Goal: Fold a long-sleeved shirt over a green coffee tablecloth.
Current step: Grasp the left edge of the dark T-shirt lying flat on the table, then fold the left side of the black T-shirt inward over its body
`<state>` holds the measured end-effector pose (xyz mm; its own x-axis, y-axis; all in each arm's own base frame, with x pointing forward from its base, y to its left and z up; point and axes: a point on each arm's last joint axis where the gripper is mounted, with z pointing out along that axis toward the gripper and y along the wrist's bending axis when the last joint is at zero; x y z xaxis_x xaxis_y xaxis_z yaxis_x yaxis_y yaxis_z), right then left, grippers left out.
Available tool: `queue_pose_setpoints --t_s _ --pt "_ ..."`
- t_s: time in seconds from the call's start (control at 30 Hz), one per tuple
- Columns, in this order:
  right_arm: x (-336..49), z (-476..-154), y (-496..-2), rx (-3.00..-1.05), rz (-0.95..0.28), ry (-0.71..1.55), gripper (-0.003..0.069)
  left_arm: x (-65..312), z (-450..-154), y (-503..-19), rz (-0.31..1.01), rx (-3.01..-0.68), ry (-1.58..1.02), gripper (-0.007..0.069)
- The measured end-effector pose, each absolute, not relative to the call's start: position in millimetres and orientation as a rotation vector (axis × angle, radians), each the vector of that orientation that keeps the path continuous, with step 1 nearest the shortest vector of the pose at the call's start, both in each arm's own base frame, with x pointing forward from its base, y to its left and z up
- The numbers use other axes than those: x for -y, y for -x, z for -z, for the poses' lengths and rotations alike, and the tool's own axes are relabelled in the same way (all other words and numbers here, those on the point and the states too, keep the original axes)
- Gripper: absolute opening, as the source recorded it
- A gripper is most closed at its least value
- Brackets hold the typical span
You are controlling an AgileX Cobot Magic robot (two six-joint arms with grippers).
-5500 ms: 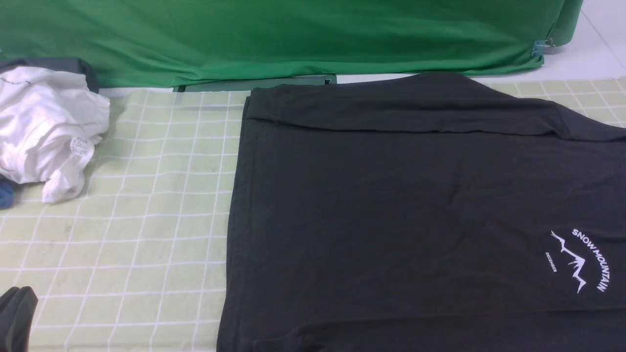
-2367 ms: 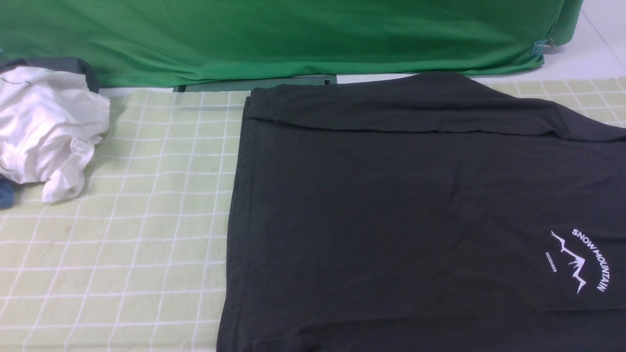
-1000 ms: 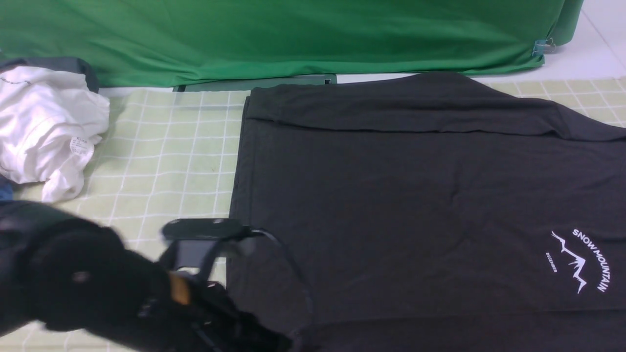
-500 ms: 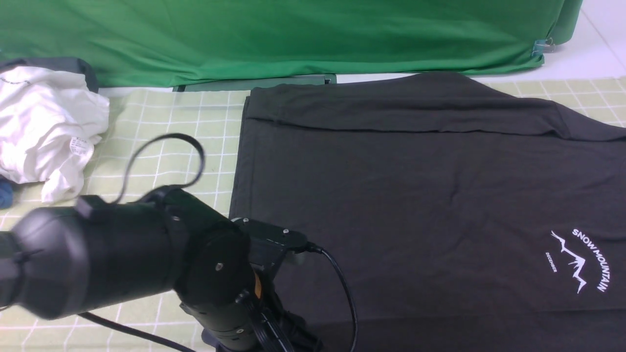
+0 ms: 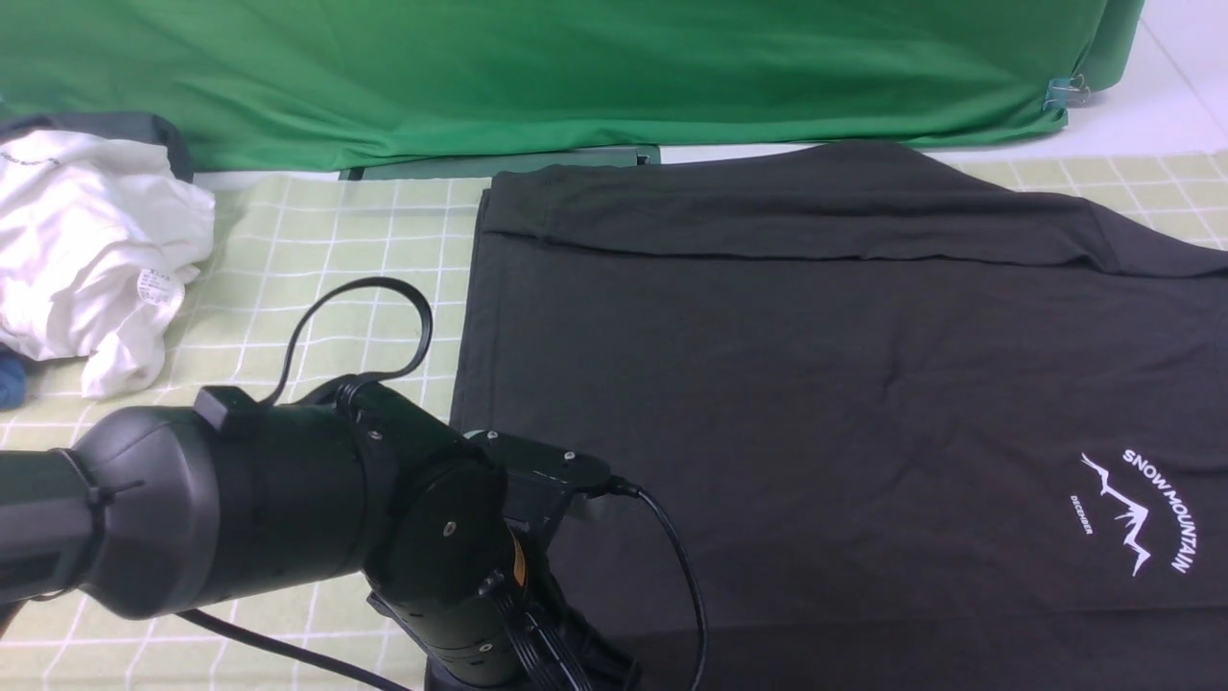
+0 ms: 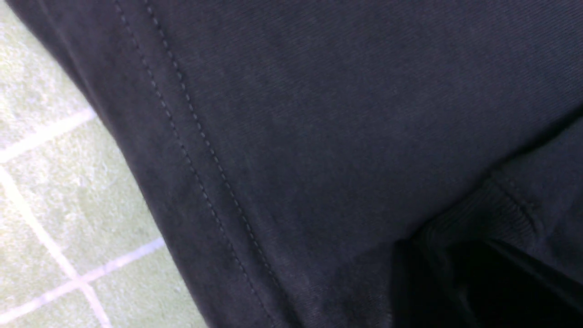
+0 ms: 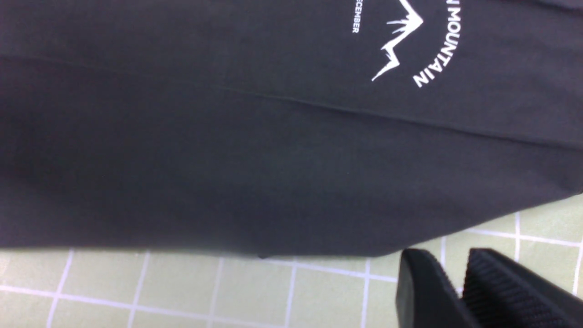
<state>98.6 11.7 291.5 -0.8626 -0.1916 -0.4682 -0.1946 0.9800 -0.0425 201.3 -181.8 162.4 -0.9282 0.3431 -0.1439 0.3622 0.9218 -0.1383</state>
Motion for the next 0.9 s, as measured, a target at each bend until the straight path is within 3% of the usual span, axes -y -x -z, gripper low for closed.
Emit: queue_pose_setpoints --t_s 0.1,0.3,0.47,0.67,0.9 --pt "-12 -292 -99 -2.635 -0.009 0.273 0.0158 182 -162 -201 0.245 -2.963 -0.549 0.0035" --pt "-12 -292 -99 -2.633 -0.009 0.273 0.0165 180 -178 -200 0.28 -2.923 -0.527 0.0025" --pt "-12 -293 -100 -2.614 -0.009 0.271 0.0174 181 -248 -215 0.366 -2.723 -0.424 0.0025" --pt "-12 -293 -101 -2.602 -0.009 0.27 0.0176 164 -298 -264 0.398 -2.57 -0.217 0.0025" --pt "-12 -293 -101 -2.602 -0.01 0.27 0.019 145 -277 -317 0.326 -2.599 -0.062 0.0025"
